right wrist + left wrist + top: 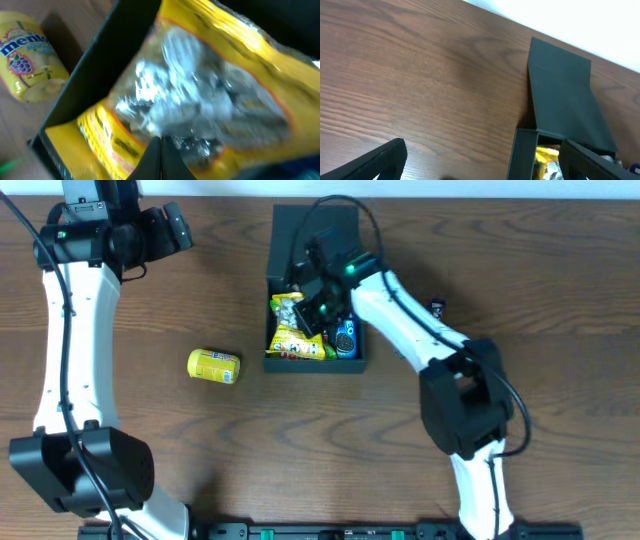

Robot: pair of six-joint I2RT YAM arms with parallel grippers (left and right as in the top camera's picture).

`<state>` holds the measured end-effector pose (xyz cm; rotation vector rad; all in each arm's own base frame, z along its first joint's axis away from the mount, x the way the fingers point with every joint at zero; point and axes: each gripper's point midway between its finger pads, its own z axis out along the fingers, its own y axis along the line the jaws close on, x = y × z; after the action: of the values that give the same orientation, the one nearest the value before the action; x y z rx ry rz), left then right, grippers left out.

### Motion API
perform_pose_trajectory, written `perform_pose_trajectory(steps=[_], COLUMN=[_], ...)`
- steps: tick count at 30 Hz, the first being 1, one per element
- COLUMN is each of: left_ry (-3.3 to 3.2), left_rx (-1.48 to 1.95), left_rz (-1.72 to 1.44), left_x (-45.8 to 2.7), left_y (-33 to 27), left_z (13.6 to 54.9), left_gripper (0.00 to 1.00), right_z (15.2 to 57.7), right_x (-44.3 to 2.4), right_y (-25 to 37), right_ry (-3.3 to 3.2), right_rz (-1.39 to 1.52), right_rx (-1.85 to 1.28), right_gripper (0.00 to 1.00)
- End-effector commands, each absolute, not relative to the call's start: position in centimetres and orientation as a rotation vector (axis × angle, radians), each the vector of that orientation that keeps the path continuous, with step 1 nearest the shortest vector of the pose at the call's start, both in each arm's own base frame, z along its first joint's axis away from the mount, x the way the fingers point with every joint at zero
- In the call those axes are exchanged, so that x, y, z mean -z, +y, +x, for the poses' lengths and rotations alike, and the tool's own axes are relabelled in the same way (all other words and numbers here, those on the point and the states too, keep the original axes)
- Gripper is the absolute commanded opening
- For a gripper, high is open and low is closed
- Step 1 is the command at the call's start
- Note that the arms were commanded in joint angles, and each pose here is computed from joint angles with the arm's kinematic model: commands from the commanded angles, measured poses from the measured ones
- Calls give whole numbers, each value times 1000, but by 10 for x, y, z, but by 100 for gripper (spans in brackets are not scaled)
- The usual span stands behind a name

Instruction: Pack container

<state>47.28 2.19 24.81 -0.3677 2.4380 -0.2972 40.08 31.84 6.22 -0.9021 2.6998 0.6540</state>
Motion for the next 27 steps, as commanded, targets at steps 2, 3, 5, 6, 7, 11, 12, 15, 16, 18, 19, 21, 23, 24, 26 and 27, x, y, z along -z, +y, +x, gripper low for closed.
perform_pose_trajectory(steps=[2, 3, 5, 6, 7, 11, 12, 15, 16, 18, 19, 21, 23, 24, 26, 27], left_ry=[2476, 2478, 2486, 2490, 2493, 2501, 2501, 2505, 2506, 2511, 2518, 2539, 2573, 2601, 2650, 2674], left_rx=[312, 313, 313, 313, 312, 312, 312, 312, 312, 312, 311, 301, 305, 312, 332, 343], left_rz=[-362, -362, -365, -365, -363, -365, -365, -366, -366, -367, -369, -355, -371, -403, -494, -558], left_x=[-234, -234, -233, -232, -232, -230, -230, -229, -229, -228, -227, -221, -207, -194, -171, -159], left_y=[20, 20, 20, 20, 20, 19, 19, 19, 19, 19, 19, 19, 19, 18, 17, 16], left_z=[473, 473, 471, 470, 470, 468, 468, 467, 467, 466, 465, 462, 456, 451, 441, 434], left_gripper=[97, 96, 95, 95, 95, 95, 95, 95, 95, 95, 95, 95, 95, 95, 95, 95], right_z=[394, 393, 389, 387, 386, 393, 394, 394, 396, 404, 410, 422, 436, 444, 456, 462], right_x=[-33, -28, -17, -15, -14, -18, -19, -28, -38, -66, -83, -116, -142, -155, -169, -174], right_y=[333, 334, 337, 339, 342, 351, 352, 354, 355, 349, 344, 327, 305, 290, 262, 248], right_ry=[2709, 2715, 2731, 2734, 2731, 2661, 2654, 2638, 2623, 2583, 2559, 2505, 2471, 2461, 2458, 2465], right_rz=[-967, -971, -981, -984, -988, -1012, -1012, -1008, -1003, -978, -959, -909, -849, -808, -731, -680], right_rx=[-677, -683, -709, -733, -759, -800, -801, -851, -881, -890, -886, -869, -825, -790, -734, -710], right_gripper=[1, 2, 1, 1, 1, 1, 1, 2, 1, 2, 1, 1, 1, 1, 1, 1])
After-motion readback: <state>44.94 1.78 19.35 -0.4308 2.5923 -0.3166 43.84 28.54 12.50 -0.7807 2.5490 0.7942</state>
